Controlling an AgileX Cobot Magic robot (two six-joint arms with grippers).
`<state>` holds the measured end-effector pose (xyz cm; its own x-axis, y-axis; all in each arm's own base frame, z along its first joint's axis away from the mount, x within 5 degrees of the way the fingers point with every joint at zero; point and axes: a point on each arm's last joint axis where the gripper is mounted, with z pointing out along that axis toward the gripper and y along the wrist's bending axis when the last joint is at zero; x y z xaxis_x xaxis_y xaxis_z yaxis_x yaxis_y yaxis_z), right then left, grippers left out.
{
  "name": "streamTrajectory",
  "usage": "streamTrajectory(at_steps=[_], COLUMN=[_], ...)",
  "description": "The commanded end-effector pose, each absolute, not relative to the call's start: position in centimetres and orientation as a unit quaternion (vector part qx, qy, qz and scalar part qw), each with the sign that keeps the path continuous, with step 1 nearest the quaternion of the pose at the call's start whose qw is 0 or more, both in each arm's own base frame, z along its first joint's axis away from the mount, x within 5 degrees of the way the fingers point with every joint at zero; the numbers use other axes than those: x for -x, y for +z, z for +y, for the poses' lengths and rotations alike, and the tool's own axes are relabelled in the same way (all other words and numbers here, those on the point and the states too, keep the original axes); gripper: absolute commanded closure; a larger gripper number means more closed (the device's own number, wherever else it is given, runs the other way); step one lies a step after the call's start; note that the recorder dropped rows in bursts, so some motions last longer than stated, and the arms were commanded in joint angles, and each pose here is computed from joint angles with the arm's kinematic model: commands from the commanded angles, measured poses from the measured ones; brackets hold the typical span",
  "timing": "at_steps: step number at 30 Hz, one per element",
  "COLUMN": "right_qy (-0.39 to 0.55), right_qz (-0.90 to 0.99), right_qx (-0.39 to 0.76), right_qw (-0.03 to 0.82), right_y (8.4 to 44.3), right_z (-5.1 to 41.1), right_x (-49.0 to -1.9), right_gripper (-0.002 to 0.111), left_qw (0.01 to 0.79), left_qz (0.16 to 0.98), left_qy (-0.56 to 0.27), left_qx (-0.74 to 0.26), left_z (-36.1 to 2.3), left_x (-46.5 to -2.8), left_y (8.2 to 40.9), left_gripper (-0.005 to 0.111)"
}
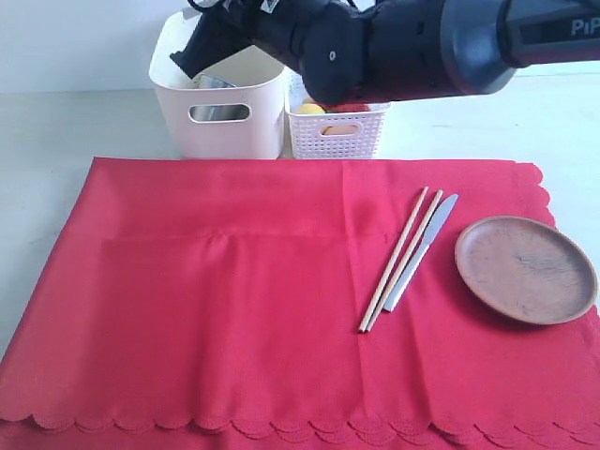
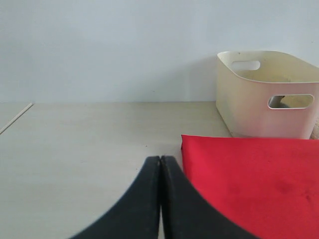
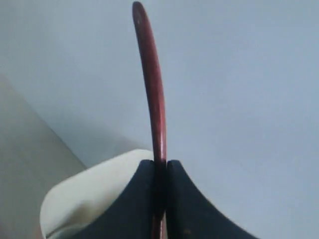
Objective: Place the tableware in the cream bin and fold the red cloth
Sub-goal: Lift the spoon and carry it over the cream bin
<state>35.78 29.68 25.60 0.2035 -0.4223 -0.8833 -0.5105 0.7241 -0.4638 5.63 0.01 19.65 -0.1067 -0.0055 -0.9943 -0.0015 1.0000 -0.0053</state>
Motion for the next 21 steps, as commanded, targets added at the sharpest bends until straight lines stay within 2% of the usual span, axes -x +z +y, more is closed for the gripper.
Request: streamTrajectory(at_steps=[1, 5, 12, 21], right_qy=[0.100, 0.121, 0.149, 0.153], right_qz=[0.598, 0.595, 0.613, 0.662], right_qx=[0.321, 0.283, 0.240, 0.135], right_qw=[0.728, 0.743, 0.738, 0.721], right_y=[24.1, 21.9, 20.2, 18.9], right_z=[30.7, 31.7, 32.8, 32.0], right_x=[-36.1, -37.6, -39.3, -40.6], right_gripper=[0.108, 0.108, 0.108, 0.106], left_qw=[0.671, 0.671, 0.671, 0.671], left_qz=[0.741, 0.741, 0.741, 0.741], left_qy=[-0.003, -0.003, -0.003, -0.003], left_qx=[0.005, 0.005, 0.005, 0.005], left_z=[0.0, 0.0, 0.0, 0.0], left_x=[-5.6, -5.6, -5.6, -5.6], left_y=[19.6, 19.6, 19.6, 19.6], left_gripper=[0.104, 0.104, 0.104, 0.104])
